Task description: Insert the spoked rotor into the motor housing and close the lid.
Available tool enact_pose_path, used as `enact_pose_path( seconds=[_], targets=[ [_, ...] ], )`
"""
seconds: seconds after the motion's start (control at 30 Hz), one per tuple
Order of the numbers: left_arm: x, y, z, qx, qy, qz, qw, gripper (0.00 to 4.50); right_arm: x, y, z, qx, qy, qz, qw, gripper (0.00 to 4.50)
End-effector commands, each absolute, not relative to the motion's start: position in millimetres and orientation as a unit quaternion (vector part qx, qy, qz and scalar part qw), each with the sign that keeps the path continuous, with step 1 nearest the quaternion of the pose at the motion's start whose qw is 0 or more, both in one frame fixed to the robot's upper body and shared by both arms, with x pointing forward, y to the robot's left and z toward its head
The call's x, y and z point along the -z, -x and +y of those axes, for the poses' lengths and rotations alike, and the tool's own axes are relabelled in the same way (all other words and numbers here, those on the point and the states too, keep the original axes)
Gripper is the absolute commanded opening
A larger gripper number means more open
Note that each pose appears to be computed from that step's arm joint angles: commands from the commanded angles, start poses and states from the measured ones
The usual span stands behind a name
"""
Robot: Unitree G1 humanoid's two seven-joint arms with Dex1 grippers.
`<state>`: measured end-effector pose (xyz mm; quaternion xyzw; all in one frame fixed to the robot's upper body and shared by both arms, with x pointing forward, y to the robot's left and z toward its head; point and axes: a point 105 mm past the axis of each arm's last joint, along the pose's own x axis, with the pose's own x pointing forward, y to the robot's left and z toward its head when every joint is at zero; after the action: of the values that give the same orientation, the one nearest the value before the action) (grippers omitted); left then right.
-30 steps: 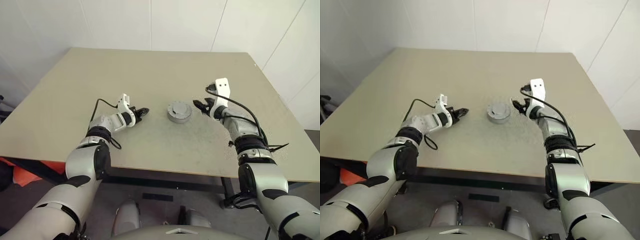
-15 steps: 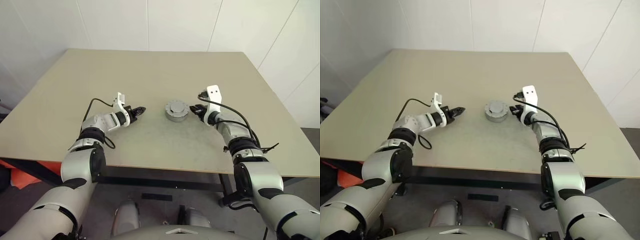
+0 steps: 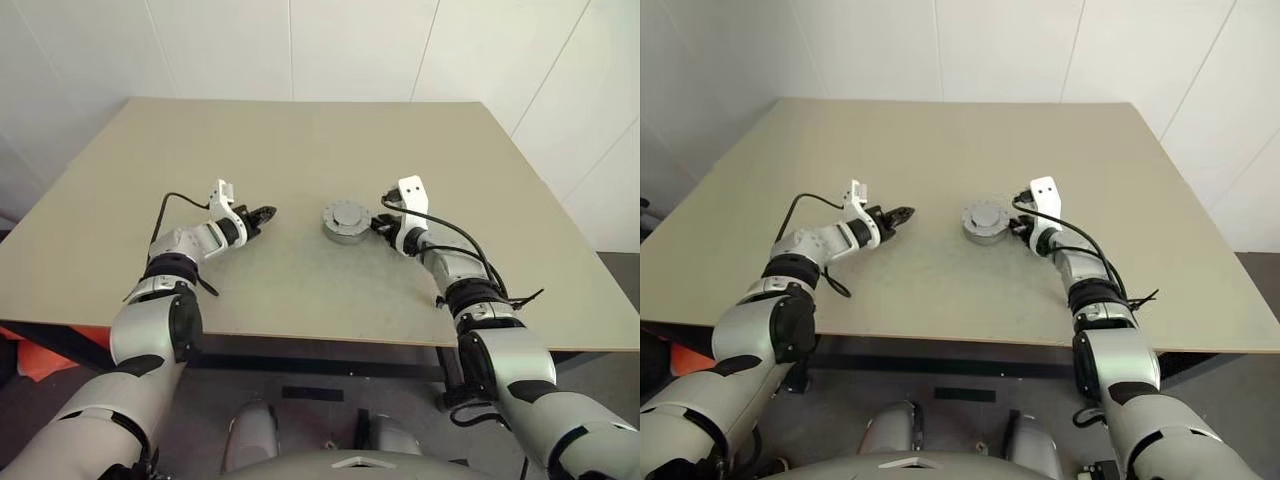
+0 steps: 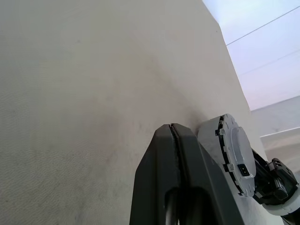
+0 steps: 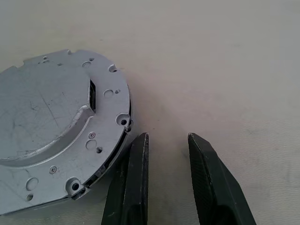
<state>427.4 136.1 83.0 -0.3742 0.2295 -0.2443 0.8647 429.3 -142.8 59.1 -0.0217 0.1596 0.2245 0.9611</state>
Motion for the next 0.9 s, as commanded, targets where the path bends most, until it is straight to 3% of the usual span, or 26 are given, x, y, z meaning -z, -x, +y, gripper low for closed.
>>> enact_pose_path(
  seconds=[0.03,0.6,0.9],
  targets=[
    [-102,-435,140,0.248,0.375,0.201,0.871,0.00,-68,-428,-118,-0.263,0.029,0.142,0.954,1.44],
    [-101,-436,147,0.237,0.374,0.198,0.875,0.00,-62,-412,-68,-0.329,0.040,0.139,0.933,1.44],
    [-100,-435,148,0.235,0.373,0.200,0.875,0.00,-62,-408,-63,-0.339,0.069,0.134,0.929,1.44]
  ],
)
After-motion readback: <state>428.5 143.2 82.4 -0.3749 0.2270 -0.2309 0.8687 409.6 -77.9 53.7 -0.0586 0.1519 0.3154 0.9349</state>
